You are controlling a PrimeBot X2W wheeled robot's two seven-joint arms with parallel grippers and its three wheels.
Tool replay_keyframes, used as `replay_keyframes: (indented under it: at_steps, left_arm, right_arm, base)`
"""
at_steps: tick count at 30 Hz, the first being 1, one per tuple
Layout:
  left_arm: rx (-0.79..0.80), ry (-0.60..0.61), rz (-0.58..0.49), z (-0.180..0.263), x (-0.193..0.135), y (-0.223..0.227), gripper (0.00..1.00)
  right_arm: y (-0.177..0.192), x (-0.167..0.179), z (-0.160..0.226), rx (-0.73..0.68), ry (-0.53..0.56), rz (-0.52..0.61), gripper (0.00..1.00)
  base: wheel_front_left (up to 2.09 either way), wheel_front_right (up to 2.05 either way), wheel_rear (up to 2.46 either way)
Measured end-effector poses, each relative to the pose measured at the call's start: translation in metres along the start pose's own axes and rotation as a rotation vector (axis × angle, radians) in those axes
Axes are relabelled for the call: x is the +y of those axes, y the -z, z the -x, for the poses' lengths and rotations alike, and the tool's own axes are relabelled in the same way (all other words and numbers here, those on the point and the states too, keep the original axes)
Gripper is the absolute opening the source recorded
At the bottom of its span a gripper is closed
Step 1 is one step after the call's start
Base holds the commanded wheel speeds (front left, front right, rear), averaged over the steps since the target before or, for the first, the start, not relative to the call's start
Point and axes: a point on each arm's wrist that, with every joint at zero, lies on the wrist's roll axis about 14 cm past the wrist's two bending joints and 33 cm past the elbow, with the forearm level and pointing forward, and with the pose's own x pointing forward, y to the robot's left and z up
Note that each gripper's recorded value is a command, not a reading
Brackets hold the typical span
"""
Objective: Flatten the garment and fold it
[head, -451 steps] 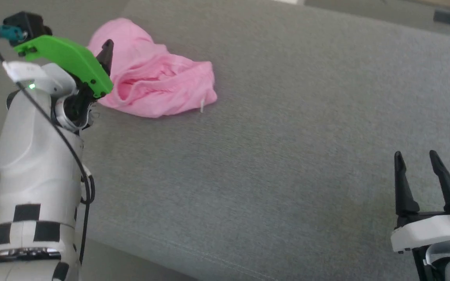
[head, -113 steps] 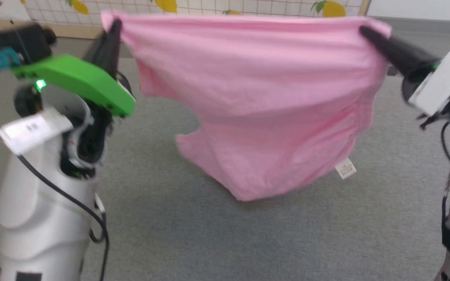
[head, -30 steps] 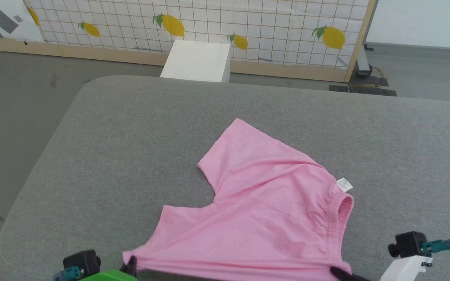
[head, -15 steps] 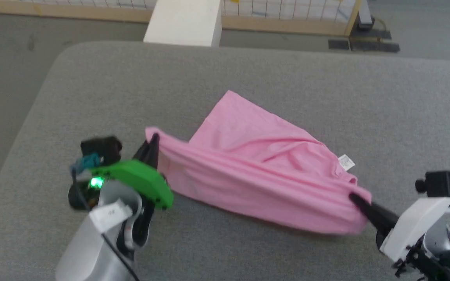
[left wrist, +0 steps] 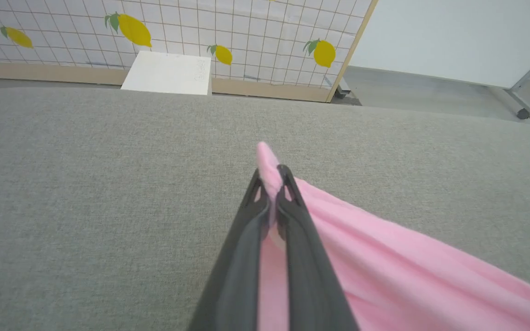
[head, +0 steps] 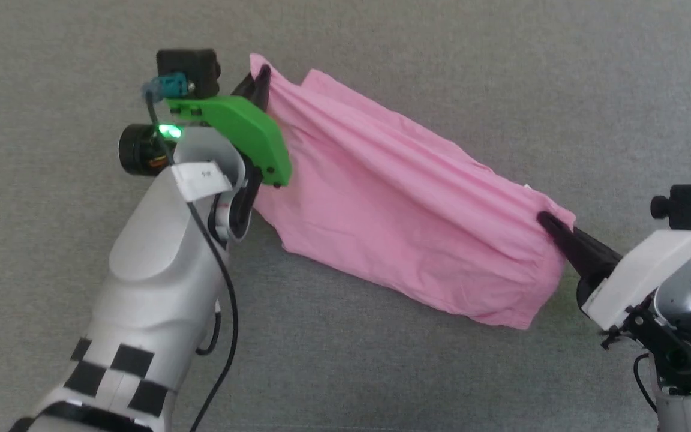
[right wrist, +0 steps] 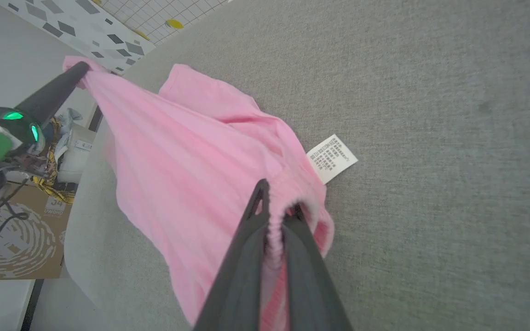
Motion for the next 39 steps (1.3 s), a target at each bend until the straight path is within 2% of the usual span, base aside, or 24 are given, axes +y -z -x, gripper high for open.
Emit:
replay_keyframes:
  at_steps: [13,14,15,16,17,23,29,34,36,39]
  left_arm:
    - [0.173,0.072,-0.015,-0.066,-0.024,0.067,0.00]
    - [0.190,0.072,-0.014,-0.068,-0.025,0.073,0.00]
    - [0.204,0.071,-0.010,-0.070,-0.025,0.079,0.01]
    - [0.211,0.069,-0.004,-0.071,-0.026,0.082,0.40]
    - [0.217,0.068,-0.002,-0.073,-0.026,0.084,1.00]
    - [0.189,0.047,0.002,-0.073,-0.023,0.077,1.00]
    - [0.015,0.035,-0.013,-0.057,-0.016,0.020,1.00]
    - [-0.177,0.076,-0.041,-0.038,-0.022,-0.039,1.00]
    - [-0.264,0.099,-0.062,-0.025,-0.025,-0.065,1.00]
    - [-0.349,0.111,-0.116,-0.001,-0.023,-0.085,1.00]
  right_arm:
    - [0.024,-0.037,-0.014,0.063,0.071,-0.066,0.00]
    - [0.025,-0.040,-0.014,0.063,0.078,-0.070,0.25]
    - [0.026,-0.041,-0.013,0.061,0.080,-0.072,0.80]
    - [0.026,-0.041,-0.013,0.063,0.079,-0.075,1.00]
    - [0.027,-0.042,-0.012,0.061,0.081,-0.078,1.00]
    - [0.019,-0.038,-0.007,0.023,0.068,-0.073,1.00]
    - [0.001,-0.028,0.018,-0.072,0.077,-0.005,1.00]
    - [-0.006,-0.025,0.042,-0.112,0.146,0.131,1.00]
    - [-0.008,-0.024,0.053,-0.122,0.189,0.219,1.00]
    - [-0.001,-0.021,0.065,-0.099,0.247,0.313,1.00]
  base:
    - [0.00,0.00,0.00]
    - [0.00,0.00,0.00]
    - [0.00,0.00,0.00]
    - [0.00,0.00,0.00]
    - [0.00,0.00,0.00]
    - [0.00,0.00,0.00]
    - [0.00,0.00,0.00]
    - [0.00,0.00,0.00]
    - [0.00,0.00,0.00]
    - [0.00,0.00,0.00]
